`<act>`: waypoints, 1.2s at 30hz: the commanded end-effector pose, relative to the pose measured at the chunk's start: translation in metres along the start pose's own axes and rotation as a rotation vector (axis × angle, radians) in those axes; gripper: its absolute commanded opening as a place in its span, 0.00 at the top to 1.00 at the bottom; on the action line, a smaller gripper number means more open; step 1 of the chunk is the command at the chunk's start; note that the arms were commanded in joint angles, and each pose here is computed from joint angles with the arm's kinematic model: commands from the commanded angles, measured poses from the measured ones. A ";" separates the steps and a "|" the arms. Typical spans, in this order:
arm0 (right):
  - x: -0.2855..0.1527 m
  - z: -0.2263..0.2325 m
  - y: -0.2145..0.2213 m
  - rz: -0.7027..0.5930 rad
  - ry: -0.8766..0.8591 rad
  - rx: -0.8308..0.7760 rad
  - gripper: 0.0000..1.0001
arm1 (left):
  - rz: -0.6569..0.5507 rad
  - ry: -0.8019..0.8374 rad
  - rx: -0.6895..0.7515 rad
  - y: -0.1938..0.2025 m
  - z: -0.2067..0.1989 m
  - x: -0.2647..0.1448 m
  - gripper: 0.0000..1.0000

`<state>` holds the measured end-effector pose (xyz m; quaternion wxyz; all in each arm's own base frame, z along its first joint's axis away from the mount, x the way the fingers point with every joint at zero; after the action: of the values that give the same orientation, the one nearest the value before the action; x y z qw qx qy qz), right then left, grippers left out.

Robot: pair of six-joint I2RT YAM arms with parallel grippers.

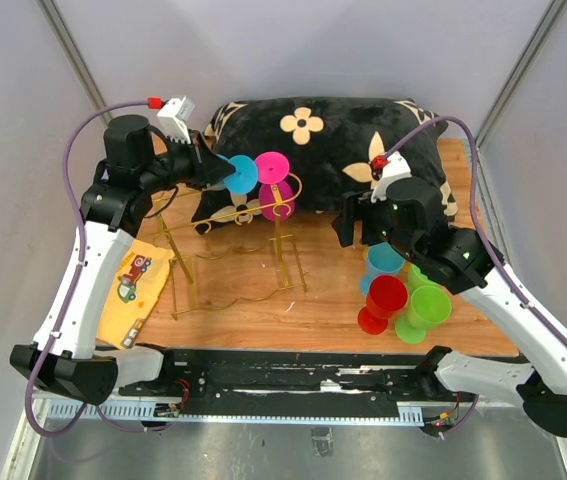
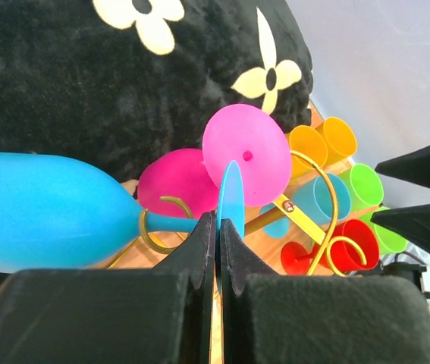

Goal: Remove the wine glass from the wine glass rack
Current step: Pick up the wine glass from the wine rack.

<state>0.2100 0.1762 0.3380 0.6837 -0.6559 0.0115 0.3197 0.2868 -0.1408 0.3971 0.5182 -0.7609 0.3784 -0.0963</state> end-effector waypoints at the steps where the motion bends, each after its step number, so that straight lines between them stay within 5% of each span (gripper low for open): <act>1: -0.004 0.001 0.001 -0.019 0.008 0.016 0.18 | -0.116 0.018 0.000 -0.023 -0.008 -0.005 0.99; 36: -0.010 -0.001 0.003 -0.030 0.001 0.029 0.17 | -0.157 0.030 -0.184 -0.032 0.004 0.000 0.99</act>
<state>0.2053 0.1714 0.3343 0.6899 -0.6507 0.0158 0.3167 0.2993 -0.1337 0.4002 0.4366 -0.8279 0.3469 -0.0603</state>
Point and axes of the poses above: each gripper's point midway between its finger pads, its own x axis out along the fingers, its own z axis along the line the jaws close on, y = z × x, the point moved 5 cm from there along -x, back along the fingers, and after that the axes turned 2 degrees about -x, right-handed, at the moved point
